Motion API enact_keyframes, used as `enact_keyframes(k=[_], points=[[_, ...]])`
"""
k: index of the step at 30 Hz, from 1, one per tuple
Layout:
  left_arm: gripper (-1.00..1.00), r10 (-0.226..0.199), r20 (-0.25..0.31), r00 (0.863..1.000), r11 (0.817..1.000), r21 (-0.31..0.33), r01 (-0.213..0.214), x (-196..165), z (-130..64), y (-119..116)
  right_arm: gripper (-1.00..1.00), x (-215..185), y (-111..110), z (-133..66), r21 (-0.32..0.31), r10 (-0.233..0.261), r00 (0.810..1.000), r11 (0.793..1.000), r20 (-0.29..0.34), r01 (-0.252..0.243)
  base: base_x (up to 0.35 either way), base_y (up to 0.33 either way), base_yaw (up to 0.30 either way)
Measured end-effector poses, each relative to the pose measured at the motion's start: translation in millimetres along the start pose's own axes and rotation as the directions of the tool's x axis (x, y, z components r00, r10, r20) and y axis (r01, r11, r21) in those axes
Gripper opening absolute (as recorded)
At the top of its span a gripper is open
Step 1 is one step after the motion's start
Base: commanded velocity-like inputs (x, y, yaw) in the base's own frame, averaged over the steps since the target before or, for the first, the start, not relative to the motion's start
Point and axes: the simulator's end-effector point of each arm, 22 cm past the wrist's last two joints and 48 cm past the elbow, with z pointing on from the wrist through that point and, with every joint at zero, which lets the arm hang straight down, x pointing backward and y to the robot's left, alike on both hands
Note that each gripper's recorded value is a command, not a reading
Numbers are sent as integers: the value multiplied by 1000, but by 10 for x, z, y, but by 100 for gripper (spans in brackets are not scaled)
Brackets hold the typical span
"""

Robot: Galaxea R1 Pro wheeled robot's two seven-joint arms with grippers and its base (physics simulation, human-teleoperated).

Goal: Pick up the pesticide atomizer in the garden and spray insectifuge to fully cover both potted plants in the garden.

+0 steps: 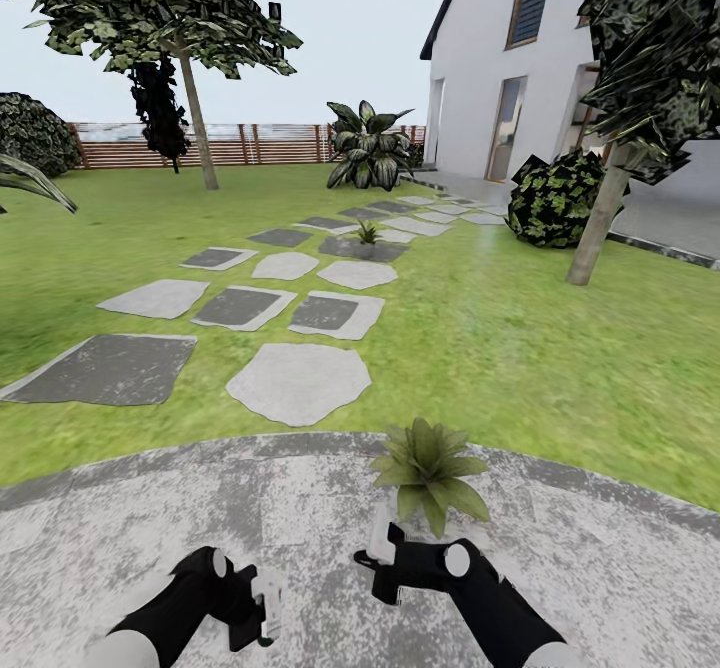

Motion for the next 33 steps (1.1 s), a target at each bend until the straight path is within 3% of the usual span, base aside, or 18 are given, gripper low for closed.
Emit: enact_keyframes(k=[11, 16, 33], points=[[-100, 41, 42, 998, 999, 24, -42, -430, 94, -187, -100, -96, 26, 51, -5, 1, 1000, 1000, 15, -1, 0, 0, 0], [-100, 57, 69, 996, 998, 5, -57, -595, 55, -142, -100, -92, 30, 53, -6, 2, 1000, 1000, 14, -2, 0, 0, 0], [-100, 73, 127, 989, 997, 11, -75, -950, 64, -240, -100, -83, 38, 55, -8, 4, 1000, 1000, 13, -4, 0, 0, 0]])
